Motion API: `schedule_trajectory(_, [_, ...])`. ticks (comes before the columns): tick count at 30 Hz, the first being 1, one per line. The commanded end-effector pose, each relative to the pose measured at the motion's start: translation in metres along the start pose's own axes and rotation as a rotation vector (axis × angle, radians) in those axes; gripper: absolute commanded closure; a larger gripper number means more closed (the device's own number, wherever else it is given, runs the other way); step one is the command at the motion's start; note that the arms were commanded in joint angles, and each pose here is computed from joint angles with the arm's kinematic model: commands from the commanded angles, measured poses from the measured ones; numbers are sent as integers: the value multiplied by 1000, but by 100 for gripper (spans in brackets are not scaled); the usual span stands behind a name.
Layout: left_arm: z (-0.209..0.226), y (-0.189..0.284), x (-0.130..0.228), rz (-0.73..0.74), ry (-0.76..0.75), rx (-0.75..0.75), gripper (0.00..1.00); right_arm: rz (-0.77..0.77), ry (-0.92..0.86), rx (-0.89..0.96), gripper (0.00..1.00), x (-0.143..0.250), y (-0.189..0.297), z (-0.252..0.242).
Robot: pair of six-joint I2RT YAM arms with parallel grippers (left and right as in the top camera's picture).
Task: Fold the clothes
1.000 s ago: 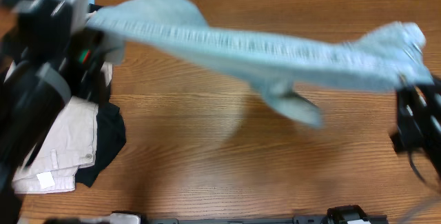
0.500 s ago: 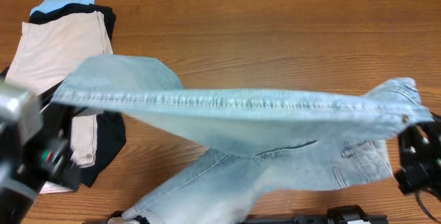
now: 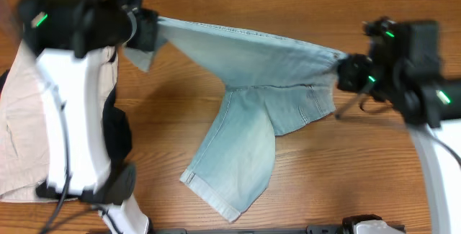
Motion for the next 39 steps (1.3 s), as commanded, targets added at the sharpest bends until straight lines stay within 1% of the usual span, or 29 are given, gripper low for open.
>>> schedule_trajectory(1, [17,-72,-9,118,45,-71,96,69,-9,57,96,-9,-53,-19])
schedule_trajectory(5, [21,-140,-15,190,50,-78,96,92,-8,84,96,-20,-107,-31])
schedule_trajectory(8, [22,-183,-20,202,52,-73,96,61,-5,96,96,-34,-144,-38])
schedule_trajectory(10, [23,-212,-28,182,51,-69,96,7,-8,124,96,-48,-169,-47])
schedule_trajectory(11, [24,-226,-34,159,49,-64,84,-33,-9,138,78,-58,-180,-50])
schedule_trajectory(12, [24,-238,-40,133,47,-60,52,-71,-6,150,57,-67,-187,-54])
schedule_trajectory(13, [23,-250,-48,99,46,-53,11,-116,-3,163,24,-77,-195,-57])
schedule_trajectory(14, [23,-261,-55,69,52,-48,0,-153,-2,167,0,-85,-200,-58])
schedule_trajectory(17, [23,-268,-64,29,103,-41,0,-222,-17,166,0,-100,-201,-58])
schedule_trajectory(20, [22,-254,-69,11,125,-39,0,-249,-68,163,0,-109,-190,-61])
schedule_trajectory(23, [23,-235,-70,4,125,-50,0,-215,-84,142,0,-106,-179,-60])
schedule_trajectory(27, [29,-205,-61,32,133,-79,0,-131,-101,122,0,-88,-168,-61])
schedule_trajectory(29, [31,-195,-52,67,138,-88,0,-66,-112,112,0,-73,-167,-61])
schedule_trajectory(31, [32,-191,-37,132,141,-99,0,21,-130,96,0,-53,-167,-61])
schedule_trajectory(35, [34,-198,-5,273,130,-130,0,145,-150,79,0,-24,-167,-58])
schedule_trajectory(38, [39,-212,9,332,133,-147,7,183,-153,79,1,-13,-170,-57])
schedule_trajectory(39, [42,-218,14,351,135,-154,15,194,-155,80,5,-8,-172,-57])
Point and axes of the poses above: each gripper's point midway between its finger pads, its own y axis back along the fingers, its own z axis along the line the jaws close on, x = y × z, the point moved 2 cm from there along y, back along the fingers, and after that the axes turned 15 degrees about y, right-handed, at the moved point
